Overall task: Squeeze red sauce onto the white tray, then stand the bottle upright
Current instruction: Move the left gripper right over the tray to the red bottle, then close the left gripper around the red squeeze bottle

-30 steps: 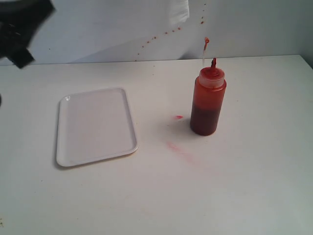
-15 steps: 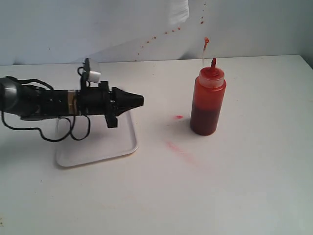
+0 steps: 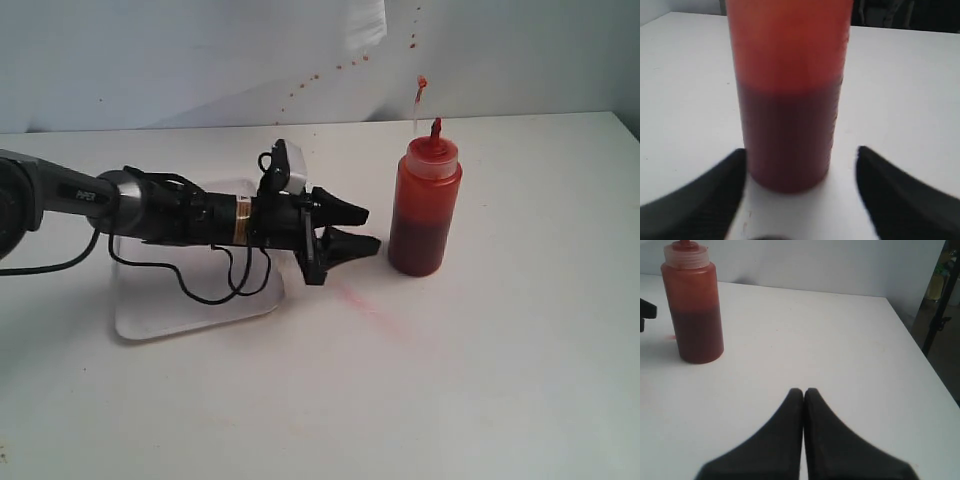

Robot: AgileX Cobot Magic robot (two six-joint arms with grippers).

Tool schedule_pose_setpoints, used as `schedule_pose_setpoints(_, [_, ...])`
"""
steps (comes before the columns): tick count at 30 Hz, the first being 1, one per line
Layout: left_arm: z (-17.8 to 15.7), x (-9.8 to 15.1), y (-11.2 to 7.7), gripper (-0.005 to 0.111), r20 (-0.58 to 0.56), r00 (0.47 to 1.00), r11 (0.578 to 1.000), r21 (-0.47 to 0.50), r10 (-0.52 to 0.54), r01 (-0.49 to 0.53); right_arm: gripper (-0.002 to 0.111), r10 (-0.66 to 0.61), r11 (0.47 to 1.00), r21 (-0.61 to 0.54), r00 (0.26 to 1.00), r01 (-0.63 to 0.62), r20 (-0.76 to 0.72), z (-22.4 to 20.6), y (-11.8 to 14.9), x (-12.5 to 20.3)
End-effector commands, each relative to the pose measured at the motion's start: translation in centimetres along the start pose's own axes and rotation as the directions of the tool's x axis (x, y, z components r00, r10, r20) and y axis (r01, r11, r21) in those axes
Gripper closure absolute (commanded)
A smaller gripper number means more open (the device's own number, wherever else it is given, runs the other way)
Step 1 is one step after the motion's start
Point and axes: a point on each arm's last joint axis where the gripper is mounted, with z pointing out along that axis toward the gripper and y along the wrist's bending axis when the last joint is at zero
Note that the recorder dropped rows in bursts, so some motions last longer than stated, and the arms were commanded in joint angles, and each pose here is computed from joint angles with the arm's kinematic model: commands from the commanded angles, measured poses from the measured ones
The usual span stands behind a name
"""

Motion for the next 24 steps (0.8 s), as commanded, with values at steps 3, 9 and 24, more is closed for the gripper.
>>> schedule_pose_setpoints(3, [2.1, -0.8, -0.2, 0.002, 0.036, 0.997, 0.991, -0.105, -0.074, 0.078, 0.108, 0.006, 1.0, 0.006, 1.0, -0.006, 0.008, 0.0, 0.0, 0.1])
schedule_pose_setpoints(9, [2.8, -1.4, -0.4, 0.002, 0.1, 0.989, 0.984, -0.13, -0.111, 0.123, 0.108, 0.006, 1.0, 0.006, 1.0, -0.006, 0.008, 0.0, 0.0, 0.1])
schedule_pose_setpoints(24, [6.6, -1.4, -2.5, 0.002, 0.024, 0.997, 0.968, -0.241, -0.071, 0.074, 0.108, 0.006, 1.0, 0.006, 1.0, -0.006, 0.008, 0.0, 0.0, 0.1])
